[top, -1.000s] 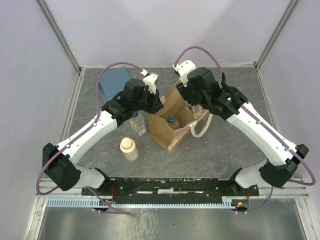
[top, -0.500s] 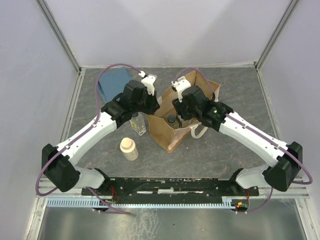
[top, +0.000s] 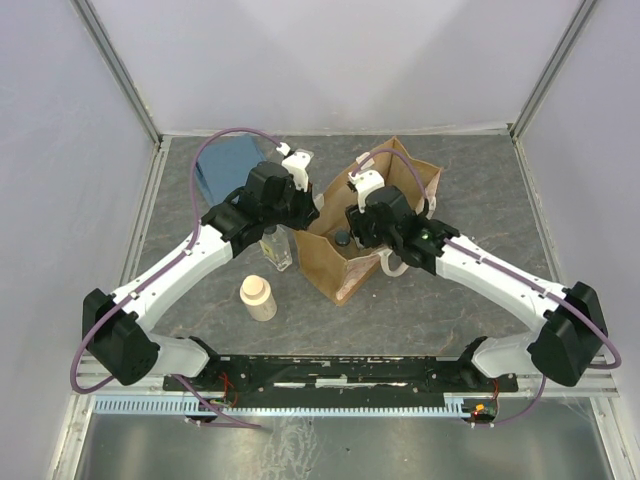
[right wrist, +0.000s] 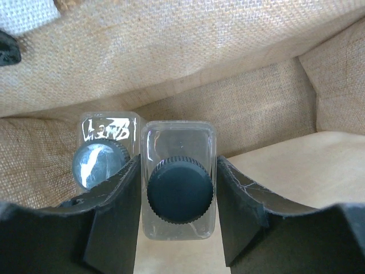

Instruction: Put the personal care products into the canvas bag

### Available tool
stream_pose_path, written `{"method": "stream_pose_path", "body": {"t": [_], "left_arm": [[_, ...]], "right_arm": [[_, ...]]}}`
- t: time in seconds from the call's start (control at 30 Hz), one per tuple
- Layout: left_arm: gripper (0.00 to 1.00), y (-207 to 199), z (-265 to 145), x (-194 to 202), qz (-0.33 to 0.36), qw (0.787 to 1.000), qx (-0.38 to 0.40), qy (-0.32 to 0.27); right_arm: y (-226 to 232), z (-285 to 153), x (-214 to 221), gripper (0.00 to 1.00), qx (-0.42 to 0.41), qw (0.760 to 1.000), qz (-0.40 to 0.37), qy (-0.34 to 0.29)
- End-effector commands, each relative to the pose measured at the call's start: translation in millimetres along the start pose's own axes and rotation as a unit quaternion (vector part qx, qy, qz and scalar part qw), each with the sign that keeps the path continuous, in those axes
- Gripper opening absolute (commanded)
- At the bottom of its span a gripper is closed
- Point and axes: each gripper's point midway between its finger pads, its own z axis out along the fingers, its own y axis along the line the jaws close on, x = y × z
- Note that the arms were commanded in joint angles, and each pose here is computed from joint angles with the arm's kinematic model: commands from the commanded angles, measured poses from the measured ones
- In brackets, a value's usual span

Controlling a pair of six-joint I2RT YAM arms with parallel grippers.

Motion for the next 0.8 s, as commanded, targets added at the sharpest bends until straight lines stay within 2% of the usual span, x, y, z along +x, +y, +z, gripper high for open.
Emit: {"method": "stream_pose_path", "body": {"t": [0.0, 0.2, 0.23, 0.37, 0.5, 0.67, 0.77], "left_arm": [[0.17, -1, -5, 3, 0.022, 1.000, 0.002, 0.004], [0.18, 1, -4, 4, 0.026, 1.000, 0.000, 0.006], [0.18, 1, -4, 4, 0.026, 1.000, 0.000, 0.007], [0.18, 2, -3, 7, 0.028, 1.000, -0.002, 0.013], [0.21, 2, -3, 7, 0.029, 0.999, -0.002, 0.013], [0.45, 1, -3, 3, 0.029, 1.000, -0.002, 0.010], [0.74, 1, -5, -3, 0.028, 1.000, -0.005, 0.006]], "right_arm": [[19, 1, -61, 0.00, -0.037, 0.993, 0.039, -0.103], [14, 17, -31, 0.02, -0.013, 0.998, 0.028, -0.049], [13, 17, -28, 0.08, -0.010, 0.999, 0.028, -0.043], [8, 7, -31, 0.46, 0.002, 0.999, 0.029, -0.043], [-3, -15, -51, 0.69, 0.021, 0.997, 0.027, -0.064], [-11, -52, -82, 0.85, 0.027, 0.995, 0.024, -0.091], [-17, -74, -99, 0.90, 0.033, 0.993, 0.028, -0.110]]}}
